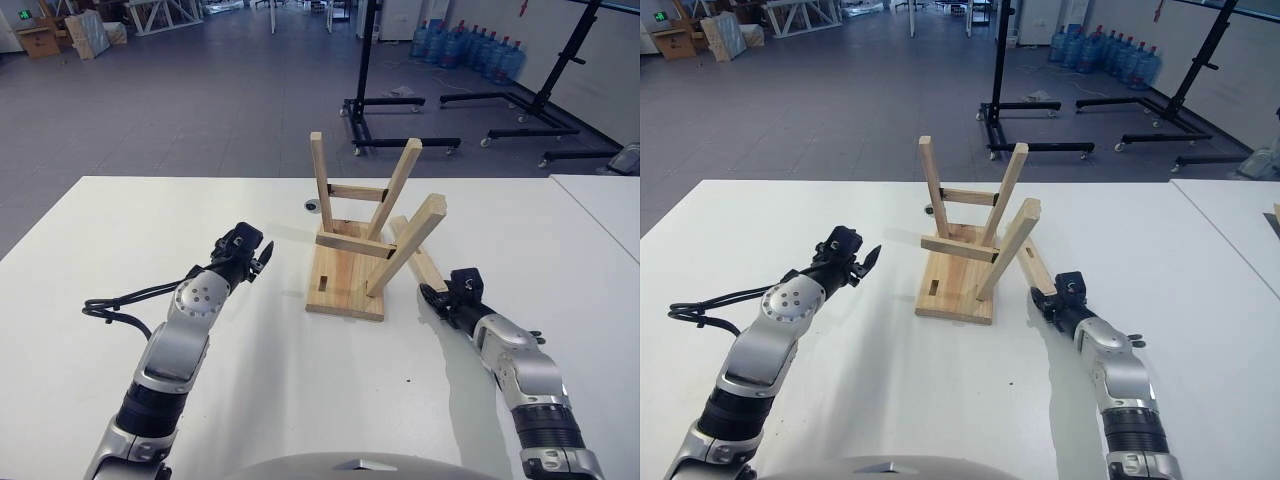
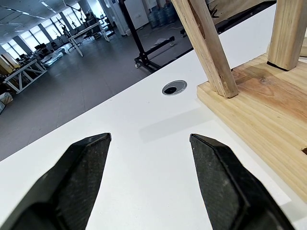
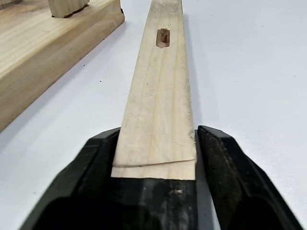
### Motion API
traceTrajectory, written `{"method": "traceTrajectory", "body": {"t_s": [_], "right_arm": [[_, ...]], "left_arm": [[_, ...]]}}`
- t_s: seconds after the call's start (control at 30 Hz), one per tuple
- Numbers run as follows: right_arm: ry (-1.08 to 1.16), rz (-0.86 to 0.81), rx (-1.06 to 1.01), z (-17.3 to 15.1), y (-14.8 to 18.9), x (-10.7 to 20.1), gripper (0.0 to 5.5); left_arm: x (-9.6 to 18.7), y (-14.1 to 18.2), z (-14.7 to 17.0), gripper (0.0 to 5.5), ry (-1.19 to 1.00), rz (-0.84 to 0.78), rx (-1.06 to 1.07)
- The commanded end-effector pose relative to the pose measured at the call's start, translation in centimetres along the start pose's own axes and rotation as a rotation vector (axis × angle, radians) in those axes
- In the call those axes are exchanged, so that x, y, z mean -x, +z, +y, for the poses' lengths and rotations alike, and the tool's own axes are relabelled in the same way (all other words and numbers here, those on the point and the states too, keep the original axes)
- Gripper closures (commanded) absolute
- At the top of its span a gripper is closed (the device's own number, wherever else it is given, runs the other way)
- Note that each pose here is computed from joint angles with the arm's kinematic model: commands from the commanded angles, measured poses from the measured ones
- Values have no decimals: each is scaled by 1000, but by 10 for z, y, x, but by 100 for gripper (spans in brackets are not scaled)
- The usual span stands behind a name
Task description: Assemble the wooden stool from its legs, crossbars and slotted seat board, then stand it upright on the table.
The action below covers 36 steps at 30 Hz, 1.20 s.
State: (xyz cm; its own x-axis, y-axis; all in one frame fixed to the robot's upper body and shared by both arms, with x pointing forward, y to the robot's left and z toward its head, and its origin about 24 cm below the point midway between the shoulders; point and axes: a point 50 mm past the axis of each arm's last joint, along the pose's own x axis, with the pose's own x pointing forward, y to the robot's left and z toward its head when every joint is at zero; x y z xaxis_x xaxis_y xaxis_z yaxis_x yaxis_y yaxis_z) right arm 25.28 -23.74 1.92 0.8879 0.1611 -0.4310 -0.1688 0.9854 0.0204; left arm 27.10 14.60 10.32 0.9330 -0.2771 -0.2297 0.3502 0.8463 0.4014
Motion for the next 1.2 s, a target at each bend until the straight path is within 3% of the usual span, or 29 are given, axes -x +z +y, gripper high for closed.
{"method": "traceTrajectory", "body": {"t_s": [0.03,0.17,0.33,0.5,0.63,0.73,0.93,1.2], "right_arm": [[10,9,9,5,-4,1,347],[11,0,3,3,-7,6,347],[-82,-148,-41,-15,20,7,347],[-256,-430,-7,-32,86,9,347],[-260,-738,197,-26,158,32,347],[-113,-928,423,4,195,56,347],[383,-957,429,78,194,84,347],[562,-859,372,113,169,92,347]], "left_arm": [[2,1,-1,249,15,-5,1],[4,5,-2,249,43,-25,19],[11,7,1,249,159,-51,177],[13,30,27,249,271,-175,335],[15,81,57,249,141,-395,548],[18,118,74,249,-81,-553,793],[29,153,59,249,-594,-683,1076],[36,173,62,249,-685,-688,1234]]}}
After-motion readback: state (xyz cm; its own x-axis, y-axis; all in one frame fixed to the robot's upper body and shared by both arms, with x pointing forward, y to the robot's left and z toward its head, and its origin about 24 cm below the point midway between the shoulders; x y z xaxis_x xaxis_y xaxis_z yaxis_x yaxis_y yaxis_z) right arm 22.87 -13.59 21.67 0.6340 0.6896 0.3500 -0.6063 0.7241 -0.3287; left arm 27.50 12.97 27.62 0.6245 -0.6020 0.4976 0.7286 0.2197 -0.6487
